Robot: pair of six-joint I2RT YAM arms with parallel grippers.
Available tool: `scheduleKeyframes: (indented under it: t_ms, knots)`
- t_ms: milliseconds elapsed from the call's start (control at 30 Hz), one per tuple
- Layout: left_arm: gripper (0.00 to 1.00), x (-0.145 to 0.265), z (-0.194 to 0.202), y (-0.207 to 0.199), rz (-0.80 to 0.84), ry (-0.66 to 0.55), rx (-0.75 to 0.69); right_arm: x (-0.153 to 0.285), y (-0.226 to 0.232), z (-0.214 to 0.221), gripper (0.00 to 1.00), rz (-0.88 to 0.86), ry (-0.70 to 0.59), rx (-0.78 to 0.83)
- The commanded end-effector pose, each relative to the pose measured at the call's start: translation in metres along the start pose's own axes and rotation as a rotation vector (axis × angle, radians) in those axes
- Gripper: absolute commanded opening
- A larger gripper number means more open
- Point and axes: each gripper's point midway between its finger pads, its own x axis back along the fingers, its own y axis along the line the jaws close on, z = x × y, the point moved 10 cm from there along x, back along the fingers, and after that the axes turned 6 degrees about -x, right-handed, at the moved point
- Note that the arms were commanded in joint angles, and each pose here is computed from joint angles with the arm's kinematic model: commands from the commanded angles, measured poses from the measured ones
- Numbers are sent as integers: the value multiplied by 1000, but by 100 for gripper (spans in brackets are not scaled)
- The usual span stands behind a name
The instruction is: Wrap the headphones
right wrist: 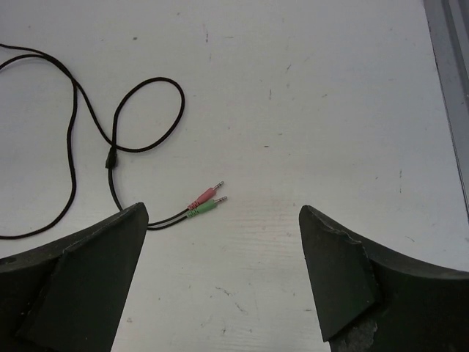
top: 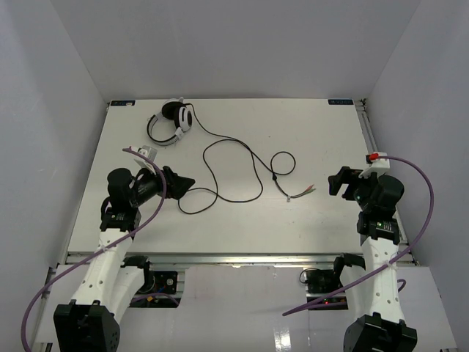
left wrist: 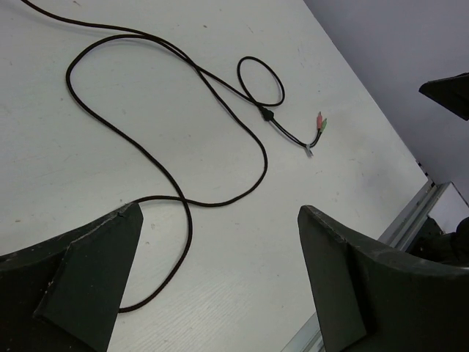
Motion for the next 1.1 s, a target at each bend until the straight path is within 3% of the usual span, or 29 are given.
scheduleKeyframes:
  t_ms: [0, 67, 133, 200, 333, 400, 633, 800, 833, 867, 967, 1067]
  knots:
    - [98, 2, -11, -2, -23, -31, -35, -2, 5, -10, 90, -151, -48, 177]
    - [98, 1, -11, -1, -33, -32, -31, -5, 16, -1, 90, -503, 10, 439]
    - [98, 1, -10, 0, -44, -30, -25, -2, 30, 0, 90, -780, 25, 487]
    - [98, 1, -10, 1, -62, -25, -19, -7, 33, -1, 90, -853, 51, 451]
    - [98, 0, -8, 7, -143, -27, 9, -23, 18, 21, 90, -753, 119, 388]
    - [98, -4, -4, 19, -255, -20, 106, -26, 8, 24, 90, -650, 150, 438]
    - [94, -25, -6, 120, -584, 76, 790, -26, 10, 26, 99, -693, 176, 428]
    - [92, -49, -42, 165, -805, 16, 889, -22, 13, 21, 100, -710, 151, 447]
    - [92, -60, -30, 183, -854, 74, 942, -21, 14, 19, 100, -711, 141, 453]
    - [91, -62, -44, 186, -873, 68, 945, -21, 14, 18, 100, -714, 138, 454]
    - [89, -91, -46, 225, -976, 198, 1028, -18, 17, 17, 99, -720, 122, 467]
    - [82, -102, -40, 245, -1046, 230, 1032, -18, 17, 16, 99, -720, 120, 470]
